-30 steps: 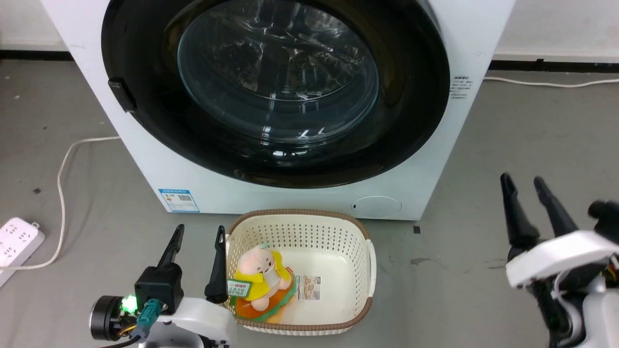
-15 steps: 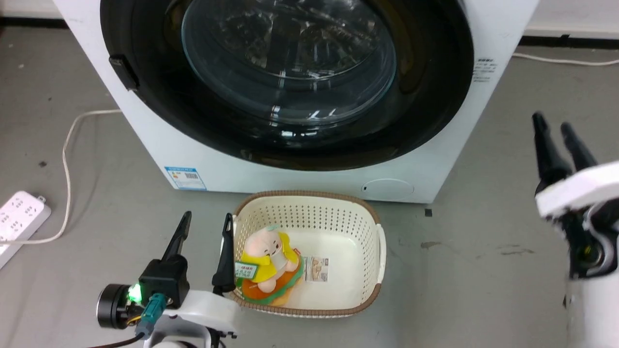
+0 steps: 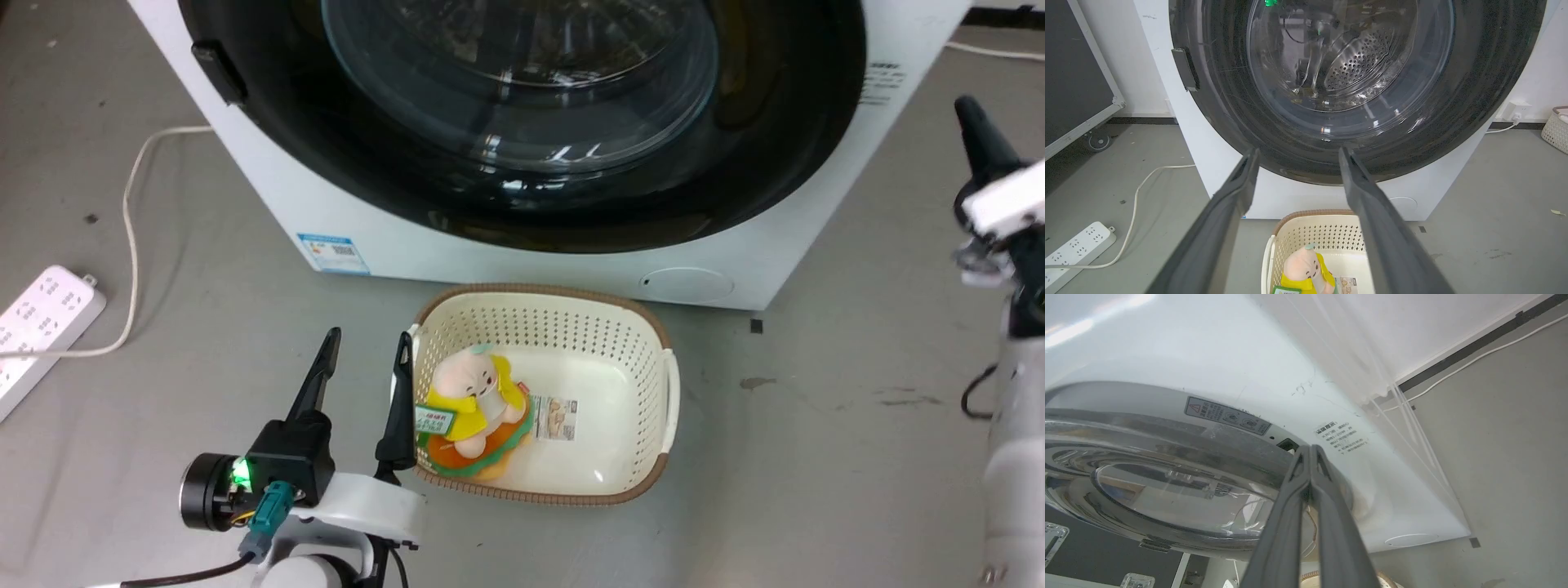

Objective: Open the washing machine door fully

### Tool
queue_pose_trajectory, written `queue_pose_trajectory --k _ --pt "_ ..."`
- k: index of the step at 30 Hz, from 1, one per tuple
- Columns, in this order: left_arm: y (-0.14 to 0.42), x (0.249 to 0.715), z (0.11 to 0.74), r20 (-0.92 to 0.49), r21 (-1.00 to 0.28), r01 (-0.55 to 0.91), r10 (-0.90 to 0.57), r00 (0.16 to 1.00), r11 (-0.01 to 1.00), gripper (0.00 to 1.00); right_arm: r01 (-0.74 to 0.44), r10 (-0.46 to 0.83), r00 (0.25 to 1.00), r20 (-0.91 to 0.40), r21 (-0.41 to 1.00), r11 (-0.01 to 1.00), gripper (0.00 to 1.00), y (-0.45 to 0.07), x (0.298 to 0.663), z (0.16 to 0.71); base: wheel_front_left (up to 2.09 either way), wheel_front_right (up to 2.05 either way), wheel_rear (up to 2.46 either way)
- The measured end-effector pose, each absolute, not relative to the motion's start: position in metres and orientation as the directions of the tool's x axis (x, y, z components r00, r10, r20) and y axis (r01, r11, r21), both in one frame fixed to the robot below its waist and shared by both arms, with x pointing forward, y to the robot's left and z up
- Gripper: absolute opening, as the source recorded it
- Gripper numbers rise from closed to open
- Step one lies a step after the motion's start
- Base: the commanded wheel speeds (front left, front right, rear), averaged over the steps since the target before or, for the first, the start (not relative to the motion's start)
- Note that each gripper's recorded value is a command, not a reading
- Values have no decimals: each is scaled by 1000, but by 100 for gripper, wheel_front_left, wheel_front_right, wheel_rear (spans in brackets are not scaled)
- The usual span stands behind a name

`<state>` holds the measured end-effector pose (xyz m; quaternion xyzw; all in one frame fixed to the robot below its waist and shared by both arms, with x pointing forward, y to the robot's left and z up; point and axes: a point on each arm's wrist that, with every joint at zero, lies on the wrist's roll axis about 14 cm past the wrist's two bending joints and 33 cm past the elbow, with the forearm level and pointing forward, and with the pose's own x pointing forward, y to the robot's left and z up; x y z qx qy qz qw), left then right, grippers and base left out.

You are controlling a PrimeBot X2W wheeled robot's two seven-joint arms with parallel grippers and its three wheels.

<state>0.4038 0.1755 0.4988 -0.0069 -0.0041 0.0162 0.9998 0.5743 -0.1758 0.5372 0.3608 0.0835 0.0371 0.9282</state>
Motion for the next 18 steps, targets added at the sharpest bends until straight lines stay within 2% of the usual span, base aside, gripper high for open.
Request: queue_pose_trajectory --k 5,10,18 --pt "178 406 493 -1 -23 -48 48 999 999 100 11 208 958 -197 751 661 0 -161 604 530 0 0 0" --pt "182 406 490 -6 -28 -67 67 998 997 100 36 287 918 -273 779 627 0 -146 617 516 0 0 0" --pt "186 407 486 -11 -27 -83 82 997 996 100 54 368 881 -297 836 546 0 -130 636 514 0 0 0"
